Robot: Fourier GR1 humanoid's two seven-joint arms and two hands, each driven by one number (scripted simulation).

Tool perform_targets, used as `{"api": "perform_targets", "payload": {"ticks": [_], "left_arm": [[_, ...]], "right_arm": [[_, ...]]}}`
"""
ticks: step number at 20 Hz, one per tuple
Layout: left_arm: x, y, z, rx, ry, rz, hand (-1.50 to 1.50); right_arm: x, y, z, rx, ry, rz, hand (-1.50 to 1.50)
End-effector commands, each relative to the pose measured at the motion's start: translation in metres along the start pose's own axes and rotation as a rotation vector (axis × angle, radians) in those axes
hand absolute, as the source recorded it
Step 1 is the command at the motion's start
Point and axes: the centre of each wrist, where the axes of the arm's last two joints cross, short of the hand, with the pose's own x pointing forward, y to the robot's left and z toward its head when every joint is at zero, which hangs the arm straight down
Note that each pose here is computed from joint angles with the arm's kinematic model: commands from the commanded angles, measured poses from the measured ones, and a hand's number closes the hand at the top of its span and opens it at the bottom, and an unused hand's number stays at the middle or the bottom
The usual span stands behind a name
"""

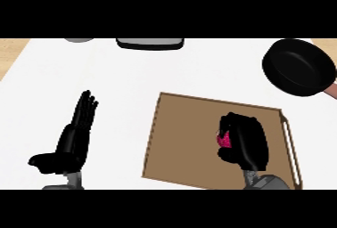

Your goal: Pick the cupcake from the tray and place it in the pot

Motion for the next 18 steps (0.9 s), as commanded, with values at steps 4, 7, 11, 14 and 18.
{"api": "perform_targets", "payload": {"ticks": [4,7,11,14,18], "left_arm": [[0.002,-0.007,-0.006,0.013,-0.004,-0.002,0.0],[-0.005,-0.005,-0.007,0.025,-0.003,-0.007,0.0],[0.001,-0.013,0.006,0.031,0.008,-0.004,0.0],[-0.003,0.003,-0.01,0.038,0.011,-0.004,0.0],[-0.002,0.002,-0.006,0.039,0.01,-0.004,0.0]], "right_arm": [[-0.001,-0.017,0.004,0.361,-0.574,0.049,1.5],[-0.011,-0.067,-0.031,0.251,-0.653,-0.004,1.5],[-0.002,-0.119,-0.014,0.089,-0.696,-0.096,1.5],[-0.013,-0.154,-0.004,0.0,-0.673,-0.107,1.5],[-0.028,-0.18,-0.005,-0.081,-0.555,-0.066,1.5]]}}
